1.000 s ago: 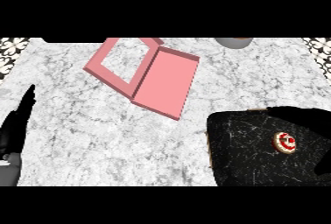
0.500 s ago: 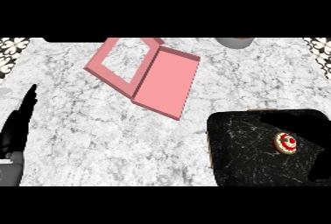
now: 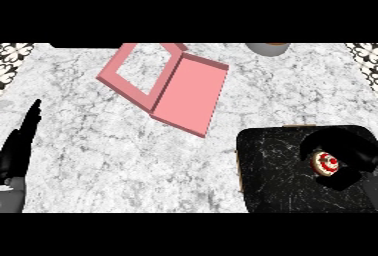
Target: Pick the cupcake from the tray and place it in the cardboard box
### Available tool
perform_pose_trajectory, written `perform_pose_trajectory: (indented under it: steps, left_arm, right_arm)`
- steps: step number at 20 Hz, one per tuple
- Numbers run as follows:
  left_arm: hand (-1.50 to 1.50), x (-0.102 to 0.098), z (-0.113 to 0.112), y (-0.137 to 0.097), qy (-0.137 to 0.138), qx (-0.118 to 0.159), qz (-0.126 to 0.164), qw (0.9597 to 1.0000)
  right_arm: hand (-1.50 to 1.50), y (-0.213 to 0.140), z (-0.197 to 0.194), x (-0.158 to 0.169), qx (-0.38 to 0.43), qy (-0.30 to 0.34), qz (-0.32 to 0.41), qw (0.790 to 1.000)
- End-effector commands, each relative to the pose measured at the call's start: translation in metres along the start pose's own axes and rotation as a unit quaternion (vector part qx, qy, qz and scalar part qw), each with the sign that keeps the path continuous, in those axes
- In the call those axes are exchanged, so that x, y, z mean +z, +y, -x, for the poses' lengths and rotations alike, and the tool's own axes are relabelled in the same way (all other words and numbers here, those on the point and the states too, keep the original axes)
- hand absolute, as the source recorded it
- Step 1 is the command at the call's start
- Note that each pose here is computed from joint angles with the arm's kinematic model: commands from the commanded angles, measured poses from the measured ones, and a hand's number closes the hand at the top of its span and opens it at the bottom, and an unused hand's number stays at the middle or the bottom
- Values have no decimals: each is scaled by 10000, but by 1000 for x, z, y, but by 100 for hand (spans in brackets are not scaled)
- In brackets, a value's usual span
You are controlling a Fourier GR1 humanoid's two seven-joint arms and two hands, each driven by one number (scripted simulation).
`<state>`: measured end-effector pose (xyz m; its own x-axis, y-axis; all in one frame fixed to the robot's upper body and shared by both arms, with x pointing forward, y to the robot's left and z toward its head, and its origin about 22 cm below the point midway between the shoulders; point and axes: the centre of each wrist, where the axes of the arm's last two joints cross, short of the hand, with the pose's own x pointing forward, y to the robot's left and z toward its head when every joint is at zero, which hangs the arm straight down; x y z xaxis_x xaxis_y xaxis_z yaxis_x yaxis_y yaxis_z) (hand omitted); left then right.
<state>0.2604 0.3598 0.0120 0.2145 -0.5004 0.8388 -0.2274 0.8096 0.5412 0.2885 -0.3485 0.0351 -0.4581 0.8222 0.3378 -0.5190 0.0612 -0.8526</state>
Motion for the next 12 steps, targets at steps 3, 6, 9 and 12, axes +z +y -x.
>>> perform_pose_trajectory:
  steps: [3,6,9,12]
  left_arm:
    - [0,-12,-10,4,13,11,-37,10000]
    - [0,9,-14,6,6,-31,36,10000]
    - [0,3,-13,-16,-200,19,128,9997]
    - [0,-6,-22,-6,-291,-56,212,9993]
  right_arm:
    - [150,3,17,-2,430,-27,644,9970]
    - [150,-3,13,-22,605,120,1170,9912]
    - [150,-68,16,-57,495,192,1276,9904]
    - [150,-93,17,-78,504,318,1530,9864]
